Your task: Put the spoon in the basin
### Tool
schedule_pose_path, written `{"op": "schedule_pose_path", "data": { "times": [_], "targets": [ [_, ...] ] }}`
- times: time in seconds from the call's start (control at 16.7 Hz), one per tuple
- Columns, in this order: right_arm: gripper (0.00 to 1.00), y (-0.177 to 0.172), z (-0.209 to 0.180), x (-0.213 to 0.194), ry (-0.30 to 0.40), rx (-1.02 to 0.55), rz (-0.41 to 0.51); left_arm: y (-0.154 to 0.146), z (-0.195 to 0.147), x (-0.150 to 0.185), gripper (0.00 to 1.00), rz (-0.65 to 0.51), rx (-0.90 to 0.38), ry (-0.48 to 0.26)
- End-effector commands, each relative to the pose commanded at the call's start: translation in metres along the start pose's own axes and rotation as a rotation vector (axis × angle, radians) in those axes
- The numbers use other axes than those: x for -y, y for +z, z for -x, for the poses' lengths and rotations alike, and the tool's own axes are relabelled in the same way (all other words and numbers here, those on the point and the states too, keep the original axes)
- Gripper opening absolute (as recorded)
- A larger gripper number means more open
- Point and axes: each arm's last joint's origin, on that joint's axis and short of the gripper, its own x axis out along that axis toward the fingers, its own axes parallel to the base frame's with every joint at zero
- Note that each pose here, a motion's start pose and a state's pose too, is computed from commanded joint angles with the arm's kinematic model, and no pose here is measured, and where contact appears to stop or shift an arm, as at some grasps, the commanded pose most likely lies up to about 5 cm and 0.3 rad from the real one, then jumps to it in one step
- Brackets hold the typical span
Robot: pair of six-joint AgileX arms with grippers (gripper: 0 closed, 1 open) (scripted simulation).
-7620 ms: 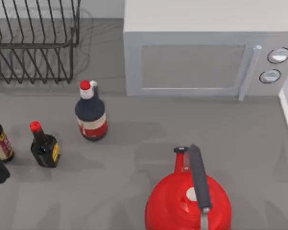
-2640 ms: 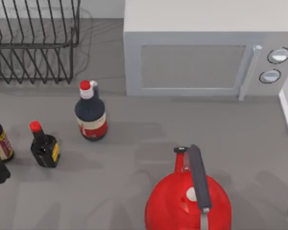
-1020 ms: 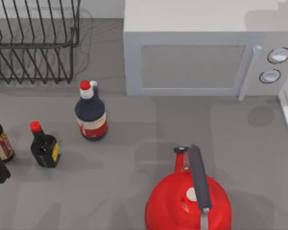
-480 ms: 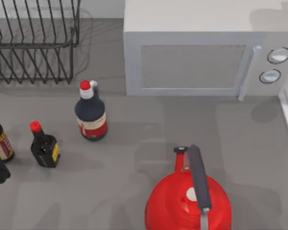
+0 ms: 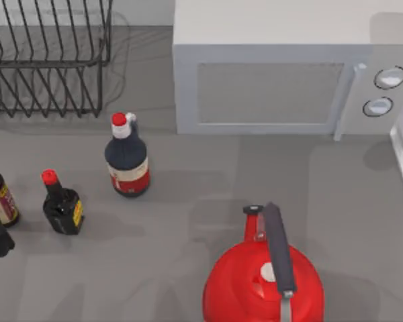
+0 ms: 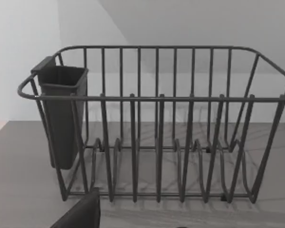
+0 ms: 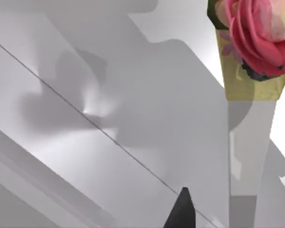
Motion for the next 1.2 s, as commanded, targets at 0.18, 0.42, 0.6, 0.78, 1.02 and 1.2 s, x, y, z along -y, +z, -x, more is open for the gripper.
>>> {"op": "schedule_pose_path", "data": {
  "times": [0.18, 0.42, 0.6, 0.78, 1.02, 1.2],
  "targets": [
    [0.00, -0.002, -0.016, 0.002, -0.004, -0.006, -0.001, 0.000, 0.000, 0.000, 1.00, 0.000, 0.000, 0.000],
    [0.00, -0.002, -0.020, 0.003, 0.002, 0.002, -0.002, 0.000, 0.000, 0.000, 1.00, 0.000, 0.000, 0.000],
    [0.08, -0.002, -0.020, 0.003, 0.002, 0.002, -0.002, 0.000, 0.000, 0.000, 1.00, 0.000, 0.000, 0.000],
    [0.30, -0.002, -0.020, 0.003, 0.002, 0.002, -0.002, 0.000, 0.000, 0.000, 1.00, 0.000, 0.000, 0.000],
    [0.60, -0.002, -0.020, 0.003, 0.002, 0.002, -0.002, 0.000, 0.000, 0.000, 1.00, 0.000, 0.000, 0.000],
    [0.83, -0.002, -0.020, 0.003, 0.002, 0.002, -0.002, 0.000, 0.000, 0.000, 1.00, 0.000, 0.000, 0.000]
  ]
}}
